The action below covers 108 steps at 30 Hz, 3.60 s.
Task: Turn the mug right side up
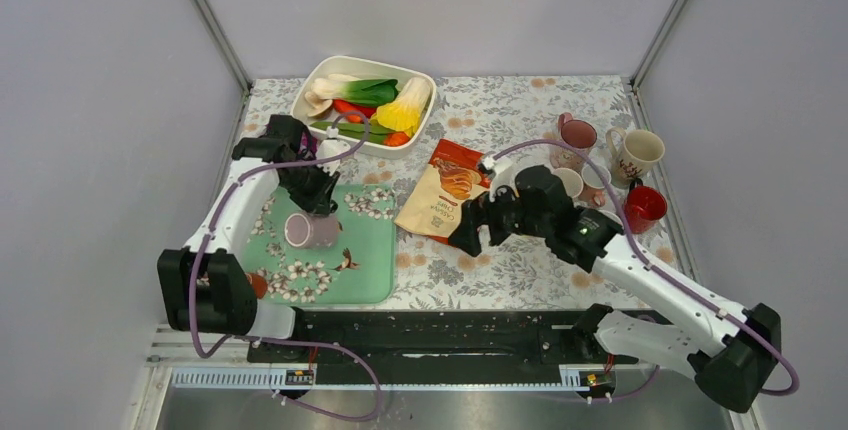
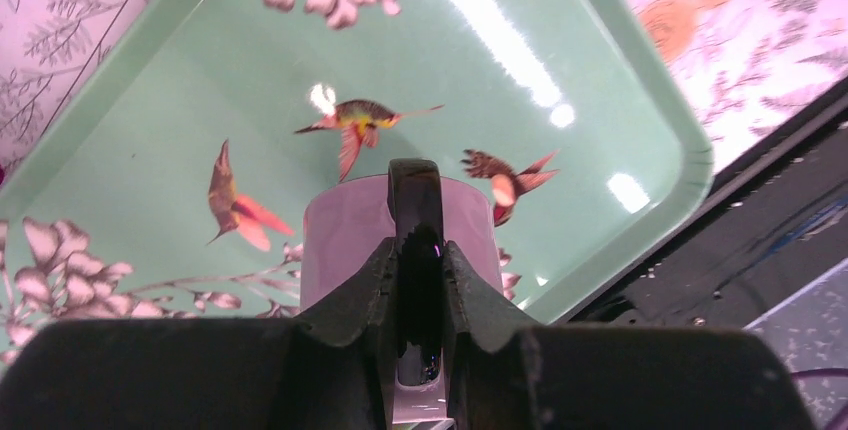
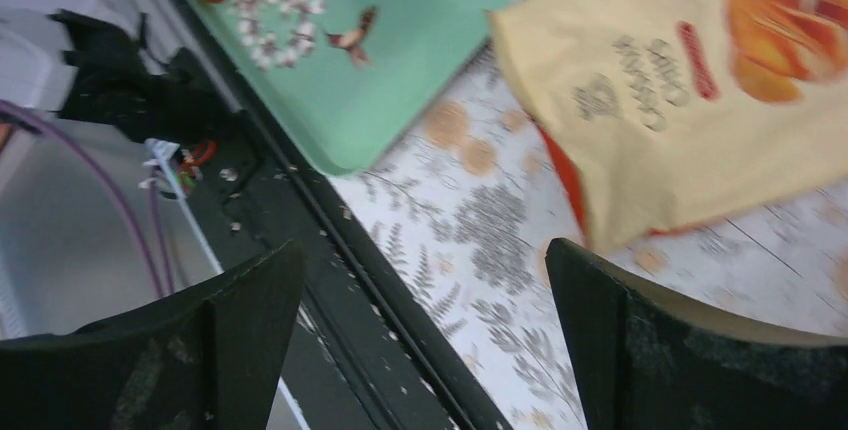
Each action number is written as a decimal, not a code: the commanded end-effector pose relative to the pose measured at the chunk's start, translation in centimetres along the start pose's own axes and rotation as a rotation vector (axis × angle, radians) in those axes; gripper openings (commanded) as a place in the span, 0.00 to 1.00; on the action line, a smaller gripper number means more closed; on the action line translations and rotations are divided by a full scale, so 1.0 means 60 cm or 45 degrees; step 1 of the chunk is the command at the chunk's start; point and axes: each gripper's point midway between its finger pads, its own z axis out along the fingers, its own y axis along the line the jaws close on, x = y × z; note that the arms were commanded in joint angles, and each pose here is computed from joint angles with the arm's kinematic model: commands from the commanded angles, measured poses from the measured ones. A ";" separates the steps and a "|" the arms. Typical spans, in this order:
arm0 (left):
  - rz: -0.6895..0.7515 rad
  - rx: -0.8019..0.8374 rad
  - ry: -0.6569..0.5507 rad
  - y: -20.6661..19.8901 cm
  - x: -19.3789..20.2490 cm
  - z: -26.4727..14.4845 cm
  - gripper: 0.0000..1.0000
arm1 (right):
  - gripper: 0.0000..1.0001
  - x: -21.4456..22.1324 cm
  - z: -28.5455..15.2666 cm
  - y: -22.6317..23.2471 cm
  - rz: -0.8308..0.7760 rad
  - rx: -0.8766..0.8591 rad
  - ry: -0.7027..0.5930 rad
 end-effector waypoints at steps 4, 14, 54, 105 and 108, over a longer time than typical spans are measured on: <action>0.060 0.159 -0.367 -0.061 -0.091 -0.063 0.00 | 0.99 -0.070 0.086 0.155 0.029 -0.470 -0.233; 0.183 0.276 -0.684 -0.144 -0.168 -0.200 0.00 | 1.00 -0.133 0.148 0.210 0.064 -0.652 -0.360; 0.226 -0.285 -0.510 -0.070 -0.073 -0.177 0.99 | 0.00 0.196 -0.018 -0.102 -0.068 0.640 0.706; -0.518 -0.623 0.179 0.169 0.392 -0.238 0.80 | 1.00 0.125 -0.046 -0.097 0.074 0.476 0.452; -0.528 -0.637 0.209 0.166 0.415 -0.249 0.74 | 1.00 0.125 -0.045 -0.100 0.048 0.479 0.465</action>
